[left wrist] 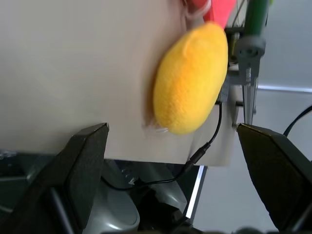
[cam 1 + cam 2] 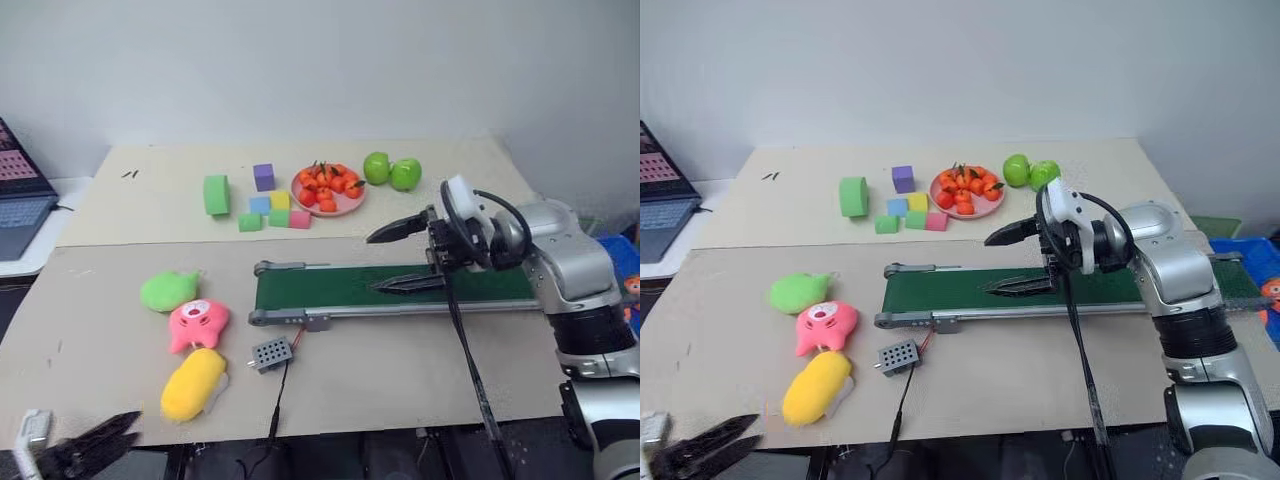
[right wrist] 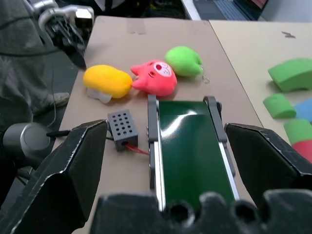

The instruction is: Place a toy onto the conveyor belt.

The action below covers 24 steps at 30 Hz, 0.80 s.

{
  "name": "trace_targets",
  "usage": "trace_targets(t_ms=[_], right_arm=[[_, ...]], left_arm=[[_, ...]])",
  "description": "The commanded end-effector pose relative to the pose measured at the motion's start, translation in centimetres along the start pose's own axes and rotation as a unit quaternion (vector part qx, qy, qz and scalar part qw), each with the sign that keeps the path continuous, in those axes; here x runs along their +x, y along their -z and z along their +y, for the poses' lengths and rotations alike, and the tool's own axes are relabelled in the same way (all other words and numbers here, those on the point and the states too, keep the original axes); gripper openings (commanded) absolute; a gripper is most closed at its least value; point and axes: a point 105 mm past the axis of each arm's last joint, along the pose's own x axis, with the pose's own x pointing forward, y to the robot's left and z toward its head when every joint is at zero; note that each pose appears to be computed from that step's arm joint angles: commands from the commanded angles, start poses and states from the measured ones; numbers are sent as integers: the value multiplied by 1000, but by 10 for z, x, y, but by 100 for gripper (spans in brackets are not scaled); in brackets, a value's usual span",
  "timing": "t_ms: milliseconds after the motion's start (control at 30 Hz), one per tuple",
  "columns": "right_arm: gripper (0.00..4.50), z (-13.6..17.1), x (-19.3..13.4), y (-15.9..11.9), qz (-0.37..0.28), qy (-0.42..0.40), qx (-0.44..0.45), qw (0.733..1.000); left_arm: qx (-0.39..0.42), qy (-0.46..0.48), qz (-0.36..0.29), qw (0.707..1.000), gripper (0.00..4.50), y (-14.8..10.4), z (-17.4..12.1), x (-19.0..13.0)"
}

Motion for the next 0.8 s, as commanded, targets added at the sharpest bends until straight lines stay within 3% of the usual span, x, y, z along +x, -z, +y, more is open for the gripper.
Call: trace_targets(t_ms=[33, 333, 533, 800], right_arm=[[450, -1, 0, -10, -8, 8, -28, 1000], [450, -3, 3, -9, -9, 11, -29, 999], [450, -2, 3, -10, -11, 16, -30, 999], [450, 1, -7, -10, -1, 34, -27, 999]], left_arm=[[-17, 49, -3, 999, 448, -6, -17, -1], [-33, 69, 4, 997, 448, 2, -14, 8], [-35, 46, 21, 998, 448, 9, 9, 13], [-36, 73, 36, 996, 448, 1, 11, 32]])
